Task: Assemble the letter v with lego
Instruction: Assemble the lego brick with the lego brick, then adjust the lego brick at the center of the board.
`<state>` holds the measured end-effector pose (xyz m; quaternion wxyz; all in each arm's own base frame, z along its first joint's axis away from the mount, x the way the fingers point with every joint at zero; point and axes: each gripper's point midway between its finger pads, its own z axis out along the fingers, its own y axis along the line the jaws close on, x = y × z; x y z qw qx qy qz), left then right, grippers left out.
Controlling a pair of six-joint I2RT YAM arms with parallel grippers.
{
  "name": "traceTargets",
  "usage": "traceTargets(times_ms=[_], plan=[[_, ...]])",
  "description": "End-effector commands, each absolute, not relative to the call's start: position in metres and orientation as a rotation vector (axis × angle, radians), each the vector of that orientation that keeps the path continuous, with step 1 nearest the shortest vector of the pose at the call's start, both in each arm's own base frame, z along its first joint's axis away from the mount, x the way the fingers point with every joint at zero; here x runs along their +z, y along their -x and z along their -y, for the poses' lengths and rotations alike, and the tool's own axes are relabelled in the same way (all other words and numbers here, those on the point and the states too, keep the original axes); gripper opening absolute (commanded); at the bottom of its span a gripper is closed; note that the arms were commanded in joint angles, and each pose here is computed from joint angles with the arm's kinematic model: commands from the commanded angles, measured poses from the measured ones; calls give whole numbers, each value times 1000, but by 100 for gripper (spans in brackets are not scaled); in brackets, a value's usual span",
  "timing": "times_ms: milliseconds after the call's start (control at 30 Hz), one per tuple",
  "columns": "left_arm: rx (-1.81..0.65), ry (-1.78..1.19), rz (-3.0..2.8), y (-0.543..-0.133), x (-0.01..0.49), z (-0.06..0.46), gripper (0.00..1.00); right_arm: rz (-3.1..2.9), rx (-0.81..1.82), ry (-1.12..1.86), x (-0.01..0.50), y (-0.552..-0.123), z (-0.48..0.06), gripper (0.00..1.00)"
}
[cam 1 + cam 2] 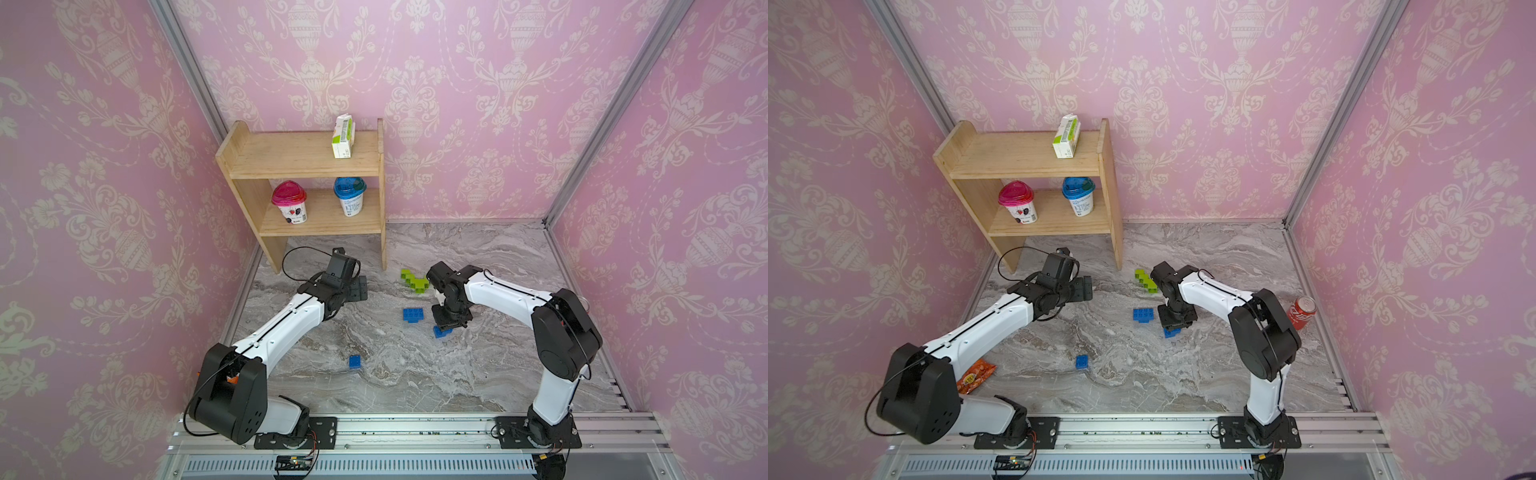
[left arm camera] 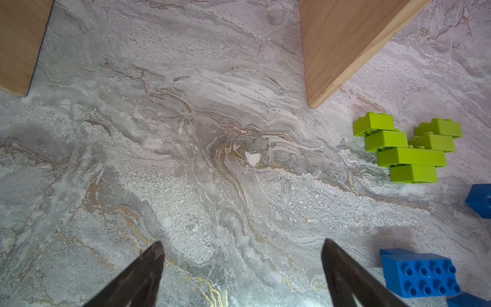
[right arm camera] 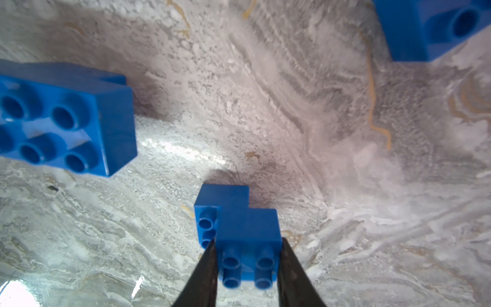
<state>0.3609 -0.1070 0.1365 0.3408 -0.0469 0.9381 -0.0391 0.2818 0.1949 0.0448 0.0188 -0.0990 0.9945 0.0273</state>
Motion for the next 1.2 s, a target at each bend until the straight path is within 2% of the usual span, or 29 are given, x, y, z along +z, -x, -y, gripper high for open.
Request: traceTargets(times_ms=[0, 67, 167, 267, 333, 367, 433, 567, 667, 867, 1000, 1167], plan=[[-71, 113, -2431, -363, 143, 108, 93, -3168, 43, 217, 20, -261, -185, 27], [-68, 110, -2432, -363, 143, 108, 93, -3146, 72, 206, 28, -262, -187, 48], [-63, 106, -2433, -364, 143, 108, 93, -3089, 98, 209, 52, -268, -189, 68], [-63, 105, -2431, -364, 144, 108, 93, -3039, 125, 207, 77, -275, -188, 78], [-66, 107, -2430, -364, 143, 108, 93, -3014, 124, 217, 85, -281, -184, 79], [-70, 106, -2429, -363, 143, 109, 93, -3007, 102, 237, 86, -285, -182, 77], [-79, 105, -2431, -363, 142, 111, 93, -2986, 59, 284, 88, -295, -180, 66], [-125, 83, -2452, -358, 137, 124, 92, -2963, 52, 370, 79, -314, -190, 29], [-223, 63, -2477, -350, 130, 145, 90, -2964, 37, 423, 66, -323, -196, 8], [-498, 67, -2535, -332, 115, 185, 85, -3016, 18, 440, 47, -319, -193, 7], [-576, 82, -2537, -328, 113, 193, 83, -3066, 71, 423, 47, -291, -186, 7], [-549, 77, -2548, -327, 110, 190, 81, -3120, 336, 375, 55, -238, -191, 13]])
